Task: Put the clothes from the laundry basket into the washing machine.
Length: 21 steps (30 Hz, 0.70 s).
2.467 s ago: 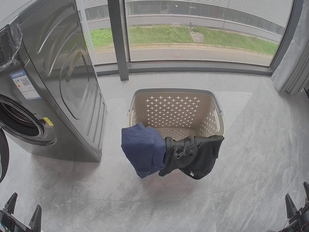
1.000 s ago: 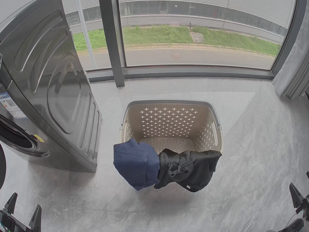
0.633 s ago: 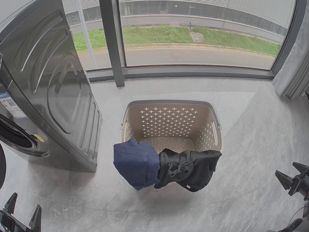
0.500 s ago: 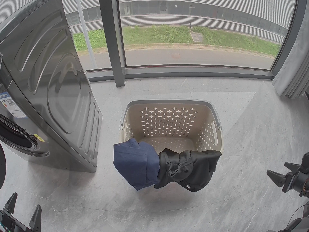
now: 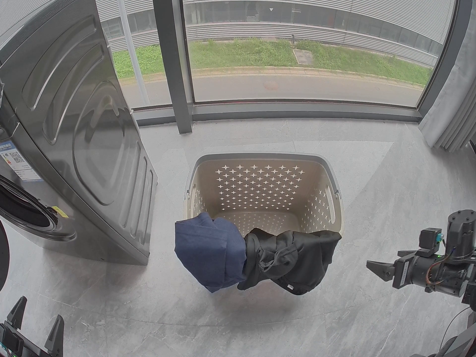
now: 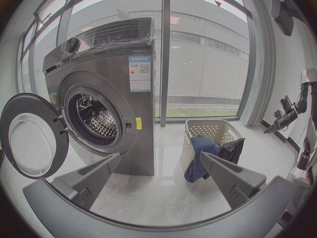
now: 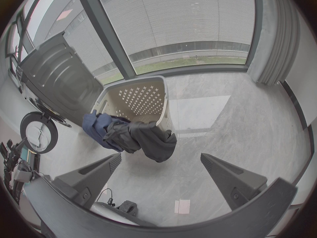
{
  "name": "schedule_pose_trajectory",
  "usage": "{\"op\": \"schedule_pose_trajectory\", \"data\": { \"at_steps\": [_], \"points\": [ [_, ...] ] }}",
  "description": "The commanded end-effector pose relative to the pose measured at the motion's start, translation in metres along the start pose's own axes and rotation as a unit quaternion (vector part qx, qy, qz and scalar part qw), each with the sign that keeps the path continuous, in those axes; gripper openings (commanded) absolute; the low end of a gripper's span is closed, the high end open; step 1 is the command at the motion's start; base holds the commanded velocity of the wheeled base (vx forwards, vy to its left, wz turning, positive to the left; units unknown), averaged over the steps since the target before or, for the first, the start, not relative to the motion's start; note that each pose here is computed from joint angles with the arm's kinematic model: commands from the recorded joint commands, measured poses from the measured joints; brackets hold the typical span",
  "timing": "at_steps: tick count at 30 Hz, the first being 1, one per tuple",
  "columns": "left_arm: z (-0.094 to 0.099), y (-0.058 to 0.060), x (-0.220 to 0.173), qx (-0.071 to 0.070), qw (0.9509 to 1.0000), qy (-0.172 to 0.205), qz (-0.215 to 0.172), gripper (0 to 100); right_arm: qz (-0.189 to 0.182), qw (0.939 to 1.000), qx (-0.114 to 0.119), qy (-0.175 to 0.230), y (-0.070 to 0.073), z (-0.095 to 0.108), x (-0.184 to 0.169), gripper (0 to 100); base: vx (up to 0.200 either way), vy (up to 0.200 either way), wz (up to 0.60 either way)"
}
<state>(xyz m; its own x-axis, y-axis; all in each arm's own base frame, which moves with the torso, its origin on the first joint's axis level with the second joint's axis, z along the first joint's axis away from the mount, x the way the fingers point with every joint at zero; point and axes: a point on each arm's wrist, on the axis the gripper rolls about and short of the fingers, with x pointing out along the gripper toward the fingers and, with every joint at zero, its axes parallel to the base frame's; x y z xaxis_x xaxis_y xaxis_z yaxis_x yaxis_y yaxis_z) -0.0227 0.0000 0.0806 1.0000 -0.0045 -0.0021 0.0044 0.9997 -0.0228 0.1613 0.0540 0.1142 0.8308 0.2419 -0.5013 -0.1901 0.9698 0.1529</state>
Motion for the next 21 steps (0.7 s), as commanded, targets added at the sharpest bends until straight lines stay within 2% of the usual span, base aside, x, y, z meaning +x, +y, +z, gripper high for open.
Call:
{"op": "schedule_pose_trajectory", "data": {
  "at_steps": [1, 7, 12, 21],
  "points": [
    [-0.005, 0.000, 0.000, -0.002, 1.0000, 0.003, 0.000, 100, 0.002, 0.9987, -0.011, 0.049, 0.015, -0.008, 0.043, 100, 0.000, 0.000, 0.00],
    [-0.005, 0.000, 0.000, -0.001, 1.0000, 0.003, 0.000, 100, 0.007, 0.9991, -0.014, 0.039, 0.021, -0.007, 0.066, 100, 0.000, 0.000, 0.00],
    [-0.005, 0.000, 0.000, -0.002, 1.0000, 0.003, 0.000, 100, 0.006, 0.9989, -0.014, 0.045, 0.022, -0.010, 0.077, 100, 0.000, 0.000, 0.00],
    [-0.005, 0.000, 0.000, -0.001, 1.0000, 0.003, 0.000, 100, 0.018, 0.9980, -0.022, 0.057, 0.034, -0.018, 0.111, 100, 0.000, 0.000, 0.00]
  ]
}}
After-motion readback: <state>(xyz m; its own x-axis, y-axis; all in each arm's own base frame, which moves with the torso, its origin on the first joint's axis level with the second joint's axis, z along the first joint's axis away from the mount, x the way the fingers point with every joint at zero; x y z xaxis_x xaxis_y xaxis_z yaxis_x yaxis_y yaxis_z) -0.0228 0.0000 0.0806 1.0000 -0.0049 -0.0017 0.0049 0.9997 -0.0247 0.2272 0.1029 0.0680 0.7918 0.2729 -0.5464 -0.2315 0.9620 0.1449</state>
